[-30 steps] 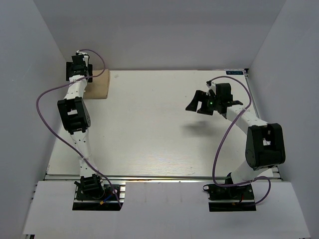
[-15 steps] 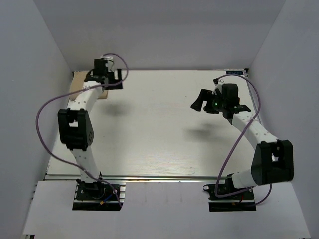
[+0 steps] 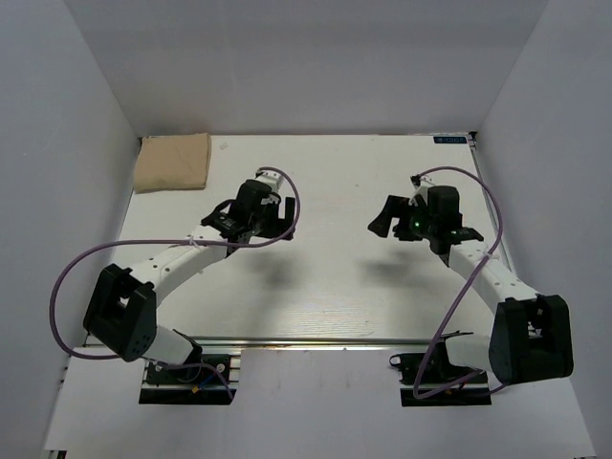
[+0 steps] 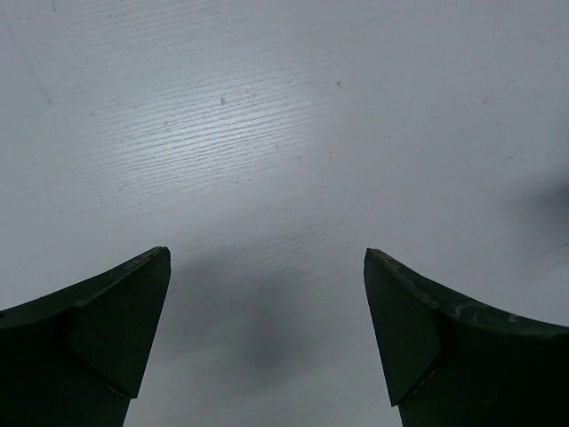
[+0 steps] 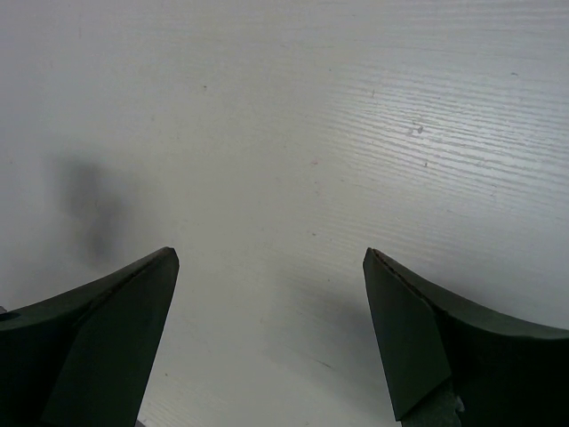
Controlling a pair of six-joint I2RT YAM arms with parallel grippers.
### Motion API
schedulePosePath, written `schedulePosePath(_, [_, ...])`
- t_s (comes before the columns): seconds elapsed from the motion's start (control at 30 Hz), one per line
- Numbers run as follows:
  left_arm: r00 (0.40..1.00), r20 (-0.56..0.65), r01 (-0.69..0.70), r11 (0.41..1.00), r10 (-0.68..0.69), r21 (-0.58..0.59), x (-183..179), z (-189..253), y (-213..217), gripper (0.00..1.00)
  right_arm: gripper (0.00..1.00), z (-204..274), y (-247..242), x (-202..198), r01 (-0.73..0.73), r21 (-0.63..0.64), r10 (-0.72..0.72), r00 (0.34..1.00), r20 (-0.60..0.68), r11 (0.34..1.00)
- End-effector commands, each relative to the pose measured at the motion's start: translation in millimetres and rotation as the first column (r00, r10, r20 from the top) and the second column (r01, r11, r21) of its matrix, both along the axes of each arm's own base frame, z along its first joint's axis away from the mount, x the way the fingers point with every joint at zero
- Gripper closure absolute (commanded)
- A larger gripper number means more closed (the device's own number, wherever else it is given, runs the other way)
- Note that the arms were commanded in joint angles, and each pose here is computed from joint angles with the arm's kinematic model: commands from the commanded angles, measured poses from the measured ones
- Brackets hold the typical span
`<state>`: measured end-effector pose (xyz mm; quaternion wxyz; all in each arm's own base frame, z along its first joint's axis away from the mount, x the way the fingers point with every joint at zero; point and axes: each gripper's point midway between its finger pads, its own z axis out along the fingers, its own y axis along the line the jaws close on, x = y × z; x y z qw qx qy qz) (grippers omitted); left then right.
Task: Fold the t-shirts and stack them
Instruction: Put the neatly folded tshirt into the corner of the board with the left arm
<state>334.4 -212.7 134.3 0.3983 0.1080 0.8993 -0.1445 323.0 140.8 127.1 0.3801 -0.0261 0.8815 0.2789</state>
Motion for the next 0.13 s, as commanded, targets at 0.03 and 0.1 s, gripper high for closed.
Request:
schedulePosePath(0.03, [0.994,0.108,-0.015,1.000,0.016,-0.018,12.3,33.3,-15.9,0.00,0.10,23.0,11.5,3.7,-0.081,0.039,0.074,0.988,0.137,0.996])
schedulePosePath(0.1, [0.992,0.125,0.011,1.000,-0.007,-0.029,11.7,34.8,-22.9,0.00,0.10,27.8,18.5,-0.6,-0.124,0.069,0.112,0.981,0.161,0.990])
